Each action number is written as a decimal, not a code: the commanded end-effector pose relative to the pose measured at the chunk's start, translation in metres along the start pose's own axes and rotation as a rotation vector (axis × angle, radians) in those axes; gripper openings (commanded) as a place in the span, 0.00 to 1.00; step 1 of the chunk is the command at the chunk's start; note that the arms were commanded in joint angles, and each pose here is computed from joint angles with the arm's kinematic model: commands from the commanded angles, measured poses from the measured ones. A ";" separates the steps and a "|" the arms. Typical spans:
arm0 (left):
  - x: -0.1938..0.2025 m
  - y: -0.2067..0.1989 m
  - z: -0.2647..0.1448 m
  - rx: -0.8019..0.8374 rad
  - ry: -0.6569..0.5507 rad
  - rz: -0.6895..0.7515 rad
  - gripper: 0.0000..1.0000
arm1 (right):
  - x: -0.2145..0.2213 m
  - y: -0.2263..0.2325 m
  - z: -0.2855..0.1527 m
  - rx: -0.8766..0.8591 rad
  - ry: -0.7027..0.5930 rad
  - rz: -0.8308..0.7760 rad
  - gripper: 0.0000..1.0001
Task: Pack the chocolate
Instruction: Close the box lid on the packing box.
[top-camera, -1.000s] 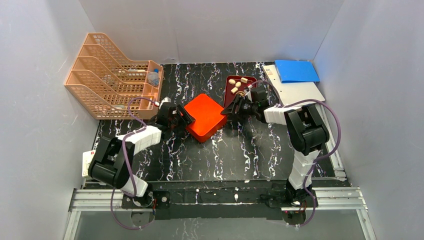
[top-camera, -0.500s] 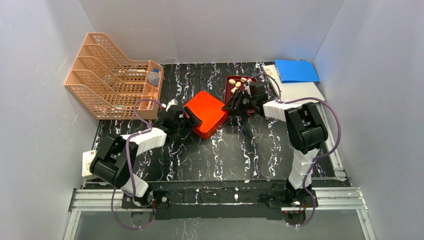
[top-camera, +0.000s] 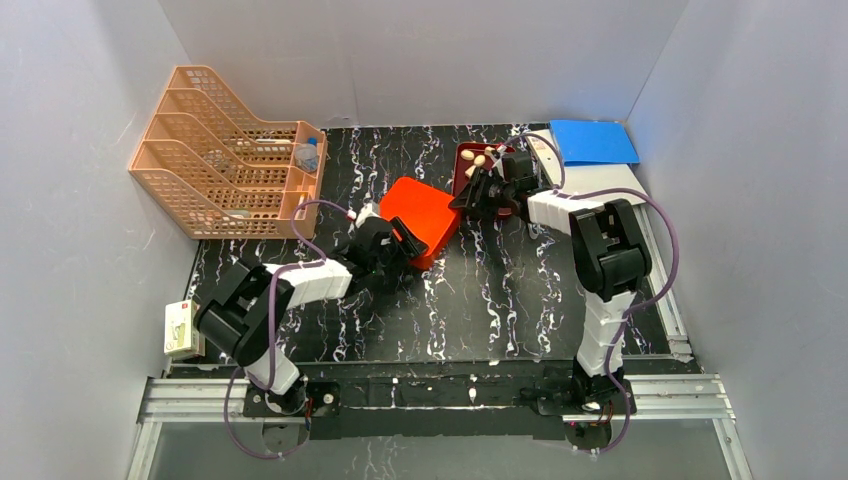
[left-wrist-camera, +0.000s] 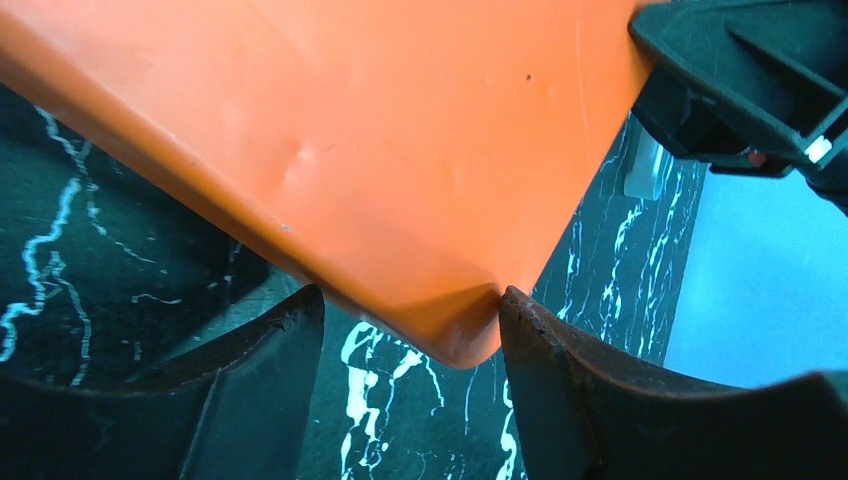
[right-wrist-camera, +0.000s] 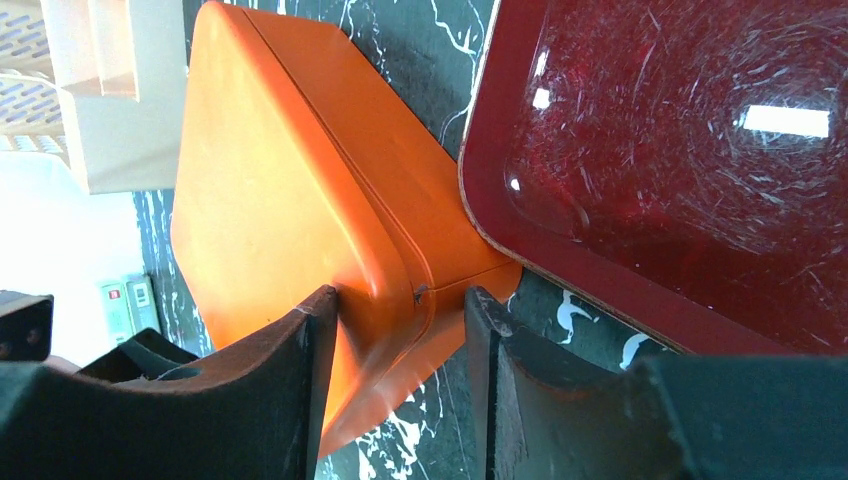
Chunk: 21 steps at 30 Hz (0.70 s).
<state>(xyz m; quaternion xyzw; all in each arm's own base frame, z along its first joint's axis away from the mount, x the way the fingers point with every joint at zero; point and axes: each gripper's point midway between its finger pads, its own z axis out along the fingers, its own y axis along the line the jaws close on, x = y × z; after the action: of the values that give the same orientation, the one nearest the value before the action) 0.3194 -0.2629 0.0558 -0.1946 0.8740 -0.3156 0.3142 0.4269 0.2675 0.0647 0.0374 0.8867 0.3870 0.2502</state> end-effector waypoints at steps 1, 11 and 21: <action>0.064 0.072 -0.002 -0.240 0.178 0.107 0.60 | 0.089 -0.094 0.003 0.315 0.262 0.063 0.01; 0.079 0.065 0.005 -0.233 0.198 0.133 0.60 | 0.080 -0.100 0.011 0.323 0.267 0.055 0.01; 0.083 0.057 0.012 -0.225 0.201 0.145 0.59 | 0.071 -0.103 0.016 0.328 0.262 0.053 0.01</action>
<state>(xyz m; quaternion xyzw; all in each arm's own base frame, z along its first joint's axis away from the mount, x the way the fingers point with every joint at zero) 0.2949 -0.3100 0.0355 -0.1430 0.8919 -0.3219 0.2837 0.4438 0.2715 0.0655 0.0211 0.8882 0.3903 0.2414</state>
